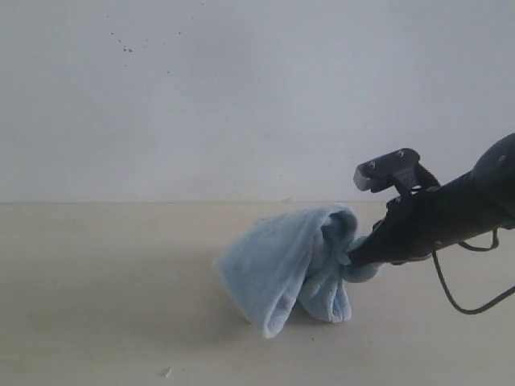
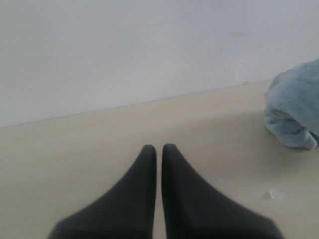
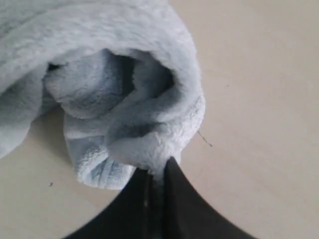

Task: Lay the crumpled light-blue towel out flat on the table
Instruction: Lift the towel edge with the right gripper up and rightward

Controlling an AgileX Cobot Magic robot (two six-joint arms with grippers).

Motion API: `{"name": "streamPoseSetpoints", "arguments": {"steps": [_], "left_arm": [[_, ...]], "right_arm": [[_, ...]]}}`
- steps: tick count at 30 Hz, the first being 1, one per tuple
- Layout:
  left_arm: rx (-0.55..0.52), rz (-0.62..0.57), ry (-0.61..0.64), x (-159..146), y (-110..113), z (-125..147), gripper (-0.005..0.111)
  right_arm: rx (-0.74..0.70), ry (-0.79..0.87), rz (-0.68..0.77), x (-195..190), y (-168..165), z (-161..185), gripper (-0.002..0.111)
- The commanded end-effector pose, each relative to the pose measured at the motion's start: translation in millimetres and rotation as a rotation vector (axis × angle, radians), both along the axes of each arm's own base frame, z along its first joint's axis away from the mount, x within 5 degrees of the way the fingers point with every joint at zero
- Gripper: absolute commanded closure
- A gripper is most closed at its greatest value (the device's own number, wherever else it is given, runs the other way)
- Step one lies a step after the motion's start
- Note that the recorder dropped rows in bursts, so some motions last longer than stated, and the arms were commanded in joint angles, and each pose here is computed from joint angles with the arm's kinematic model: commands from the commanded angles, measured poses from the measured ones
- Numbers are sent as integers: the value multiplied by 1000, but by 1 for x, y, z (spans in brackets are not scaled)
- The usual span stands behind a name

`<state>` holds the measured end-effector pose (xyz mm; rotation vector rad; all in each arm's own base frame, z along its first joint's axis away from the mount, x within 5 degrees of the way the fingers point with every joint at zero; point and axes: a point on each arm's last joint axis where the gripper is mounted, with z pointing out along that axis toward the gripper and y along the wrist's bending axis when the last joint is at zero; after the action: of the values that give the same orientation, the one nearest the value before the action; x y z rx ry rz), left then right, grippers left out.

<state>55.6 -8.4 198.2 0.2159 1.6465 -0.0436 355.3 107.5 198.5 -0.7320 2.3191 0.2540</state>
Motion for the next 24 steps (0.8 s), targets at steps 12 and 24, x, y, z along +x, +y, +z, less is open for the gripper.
{"name": "streamPoseSetpoints", "arguments": {"steps": [12,24], "left_arm": [[-6,3,4,0,0,-1,102],[-6,3,4,0,0,-1,102]], "right_arm": [[-4,-119,25,-85,-21,131,108],[148,-319,-44,-163,-39,204,108]]}}
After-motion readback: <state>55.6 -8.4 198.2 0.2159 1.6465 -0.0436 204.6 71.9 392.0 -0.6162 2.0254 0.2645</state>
